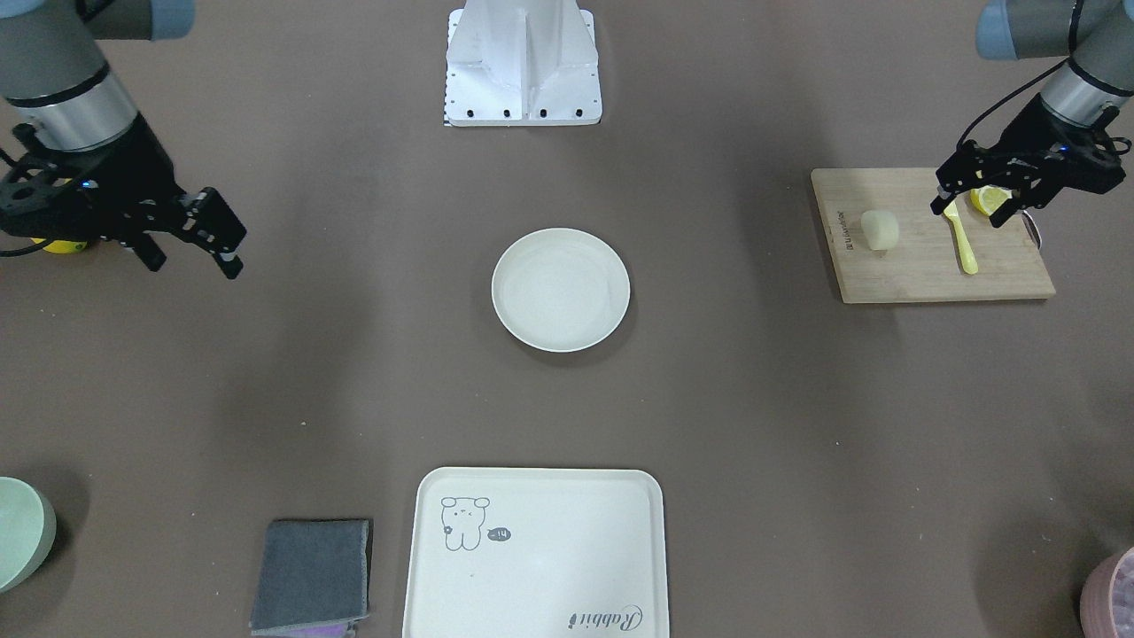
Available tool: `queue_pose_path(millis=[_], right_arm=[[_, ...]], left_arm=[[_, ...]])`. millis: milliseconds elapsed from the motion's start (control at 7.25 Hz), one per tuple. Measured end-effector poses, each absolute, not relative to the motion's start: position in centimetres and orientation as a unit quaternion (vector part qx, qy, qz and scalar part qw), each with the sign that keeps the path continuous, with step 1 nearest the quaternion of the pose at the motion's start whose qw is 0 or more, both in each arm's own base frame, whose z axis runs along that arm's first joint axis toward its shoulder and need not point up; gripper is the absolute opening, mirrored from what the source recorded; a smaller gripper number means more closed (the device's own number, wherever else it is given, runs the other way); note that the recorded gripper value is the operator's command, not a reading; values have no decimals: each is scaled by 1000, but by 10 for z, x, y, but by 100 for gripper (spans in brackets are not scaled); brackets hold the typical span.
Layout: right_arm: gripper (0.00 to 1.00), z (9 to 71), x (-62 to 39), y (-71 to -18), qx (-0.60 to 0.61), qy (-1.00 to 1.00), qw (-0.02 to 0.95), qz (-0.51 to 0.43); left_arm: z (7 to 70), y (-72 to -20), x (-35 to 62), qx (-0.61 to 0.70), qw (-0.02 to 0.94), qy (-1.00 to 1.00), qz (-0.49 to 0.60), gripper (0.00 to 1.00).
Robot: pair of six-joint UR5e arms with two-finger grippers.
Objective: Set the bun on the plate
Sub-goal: 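Release the plate and retract the right arm while the left reaches the board, then grasp the white bun on the cutting board with the left gripper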
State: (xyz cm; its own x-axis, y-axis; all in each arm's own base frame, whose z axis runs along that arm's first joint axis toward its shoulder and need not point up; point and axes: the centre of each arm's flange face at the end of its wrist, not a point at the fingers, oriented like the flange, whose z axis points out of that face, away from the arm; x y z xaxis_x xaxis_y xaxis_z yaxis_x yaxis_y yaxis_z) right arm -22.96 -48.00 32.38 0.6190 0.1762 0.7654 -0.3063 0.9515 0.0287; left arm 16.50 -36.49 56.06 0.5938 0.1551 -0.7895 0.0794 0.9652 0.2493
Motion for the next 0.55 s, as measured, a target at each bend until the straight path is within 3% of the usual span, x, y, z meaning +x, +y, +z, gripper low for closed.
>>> queue_pose_path(millis=[414,552], right_arm=[[100,385,-146,-481,86,-395,911,79],[100,399,-127,-478,85,-392,913,71]], left_arm=[[565,-340,237,129,891,434,19,96],[567,-336,251,131,893,430,21,86]])
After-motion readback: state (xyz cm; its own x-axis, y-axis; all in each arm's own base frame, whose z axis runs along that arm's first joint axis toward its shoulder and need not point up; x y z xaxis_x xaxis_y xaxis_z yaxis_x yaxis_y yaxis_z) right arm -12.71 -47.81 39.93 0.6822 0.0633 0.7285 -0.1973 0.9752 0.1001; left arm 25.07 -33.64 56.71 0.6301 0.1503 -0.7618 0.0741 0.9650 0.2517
